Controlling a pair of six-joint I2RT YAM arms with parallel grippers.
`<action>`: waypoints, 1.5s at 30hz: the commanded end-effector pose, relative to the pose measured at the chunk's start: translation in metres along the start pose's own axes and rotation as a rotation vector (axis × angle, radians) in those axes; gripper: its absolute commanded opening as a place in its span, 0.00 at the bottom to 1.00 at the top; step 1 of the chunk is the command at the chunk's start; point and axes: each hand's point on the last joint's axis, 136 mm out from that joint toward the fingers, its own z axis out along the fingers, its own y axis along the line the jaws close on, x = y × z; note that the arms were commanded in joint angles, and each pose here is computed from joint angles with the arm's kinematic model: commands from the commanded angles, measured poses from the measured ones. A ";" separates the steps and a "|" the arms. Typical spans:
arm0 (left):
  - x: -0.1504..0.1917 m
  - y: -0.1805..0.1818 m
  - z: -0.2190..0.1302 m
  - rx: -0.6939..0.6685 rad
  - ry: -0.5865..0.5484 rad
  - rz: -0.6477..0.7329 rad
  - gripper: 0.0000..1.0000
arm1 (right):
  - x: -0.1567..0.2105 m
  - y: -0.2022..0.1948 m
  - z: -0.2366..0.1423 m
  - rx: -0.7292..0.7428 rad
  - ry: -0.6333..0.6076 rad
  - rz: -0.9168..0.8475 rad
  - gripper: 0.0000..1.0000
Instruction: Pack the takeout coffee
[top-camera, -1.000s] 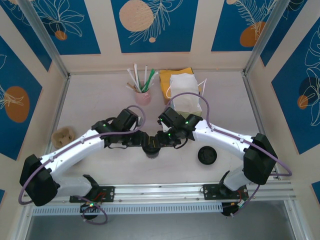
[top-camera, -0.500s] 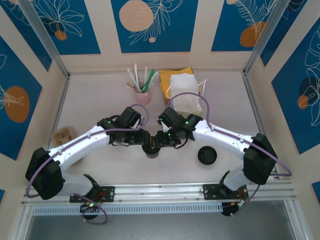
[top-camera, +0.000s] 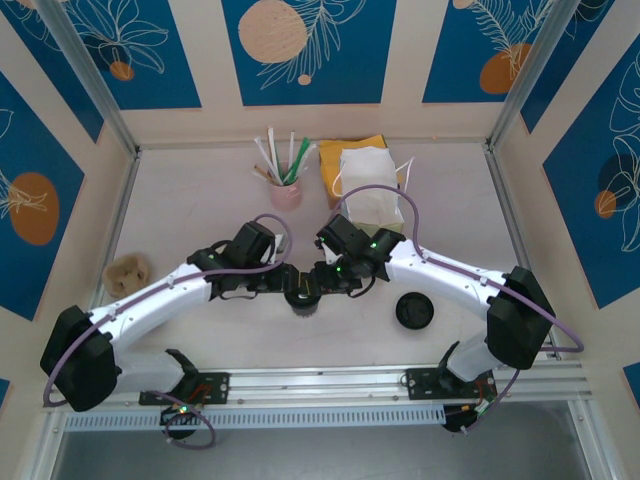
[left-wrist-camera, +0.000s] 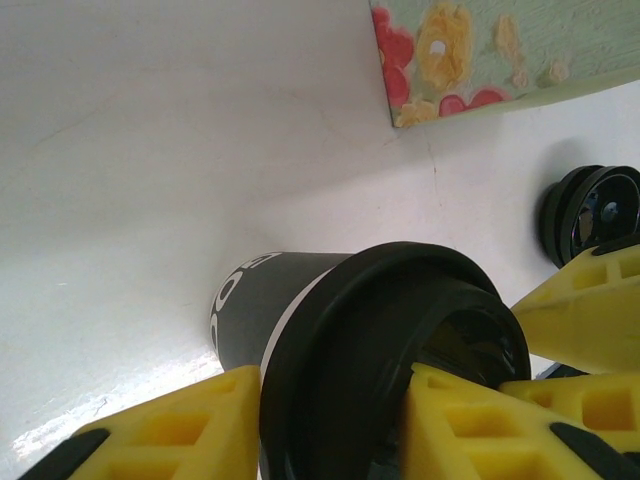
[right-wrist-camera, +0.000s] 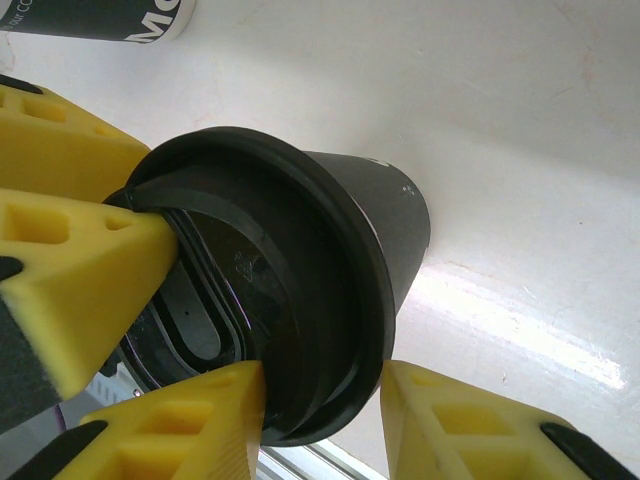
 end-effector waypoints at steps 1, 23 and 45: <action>0.056 0.057 0.015 -0.209 0.216 -0.070 0.35 | 0.022 -0.023 0.013 0.101 0.094 0.014 0.36; 0.005 -0.016 -0.037 -0.011 0.083 -0.026 0.48 | -0.009 0.010 -0.015 0.023 0.006 -0.025 0.42; 0.030 -0.009 -0.024 0.009 0.146 -0.051 0.38 | -0.033 0.016 0.004 0.007 0.015 -0.032 0.38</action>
